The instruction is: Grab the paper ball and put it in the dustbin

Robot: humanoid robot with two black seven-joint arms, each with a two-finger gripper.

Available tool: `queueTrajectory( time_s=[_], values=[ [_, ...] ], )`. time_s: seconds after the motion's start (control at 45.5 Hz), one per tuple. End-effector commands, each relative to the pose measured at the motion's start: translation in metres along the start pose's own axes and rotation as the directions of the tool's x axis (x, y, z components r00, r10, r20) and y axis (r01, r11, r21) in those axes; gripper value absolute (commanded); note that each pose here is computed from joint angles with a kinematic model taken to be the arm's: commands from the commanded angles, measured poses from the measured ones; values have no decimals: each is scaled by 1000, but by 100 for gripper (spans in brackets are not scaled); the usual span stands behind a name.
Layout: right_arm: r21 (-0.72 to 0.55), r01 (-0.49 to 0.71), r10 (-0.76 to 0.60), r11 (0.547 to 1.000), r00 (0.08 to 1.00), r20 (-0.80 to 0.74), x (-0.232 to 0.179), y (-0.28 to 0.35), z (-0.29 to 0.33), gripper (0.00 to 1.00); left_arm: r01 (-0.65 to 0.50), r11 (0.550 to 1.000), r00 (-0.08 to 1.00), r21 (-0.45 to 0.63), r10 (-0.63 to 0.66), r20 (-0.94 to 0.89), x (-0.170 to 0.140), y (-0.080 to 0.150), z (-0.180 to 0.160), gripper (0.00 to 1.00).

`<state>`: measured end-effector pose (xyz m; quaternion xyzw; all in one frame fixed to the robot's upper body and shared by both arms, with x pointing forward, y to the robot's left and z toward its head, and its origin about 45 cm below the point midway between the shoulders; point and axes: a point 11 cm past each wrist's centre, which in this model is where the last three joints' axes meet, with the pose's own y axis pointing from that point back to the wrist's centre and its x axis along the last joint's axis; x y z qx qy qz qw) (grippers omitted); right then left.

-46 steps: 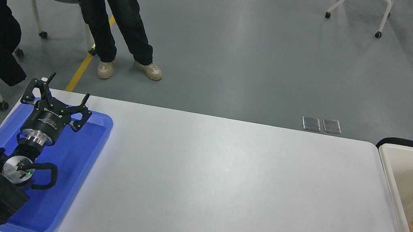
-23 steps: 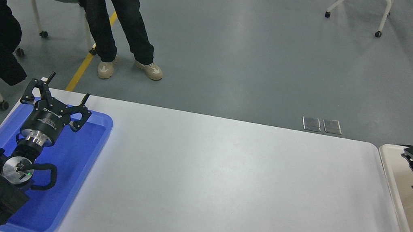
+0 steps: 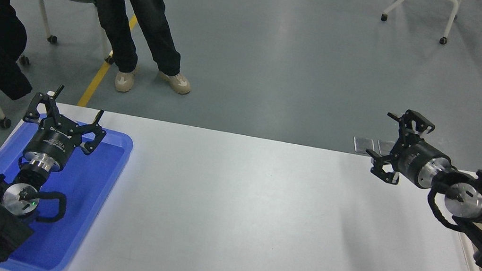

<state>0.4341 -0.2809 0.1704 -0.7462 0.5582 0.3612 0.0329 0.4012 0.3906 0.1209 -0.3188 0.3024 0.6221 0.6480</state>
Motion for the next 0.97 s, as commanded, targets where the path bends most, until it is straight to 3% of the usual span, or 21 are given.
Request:
queueTrajectory(
  time_s=[0.0,0.352,0.945],
  values=[
    [95,57,-82,994,957,277,-10,-10,23,100,0,1000,1000,0,0,0,0,0,0,100],
    [147,20,-66,989,948,311,60,14,43,100,0,1000,1000,2,0,0,0,0,0,100],
    [142,-21,-24,990,950,312,89,31,54,100,1,1000,1000,1,-1,0,-1,-1,0,100]
  ],
)
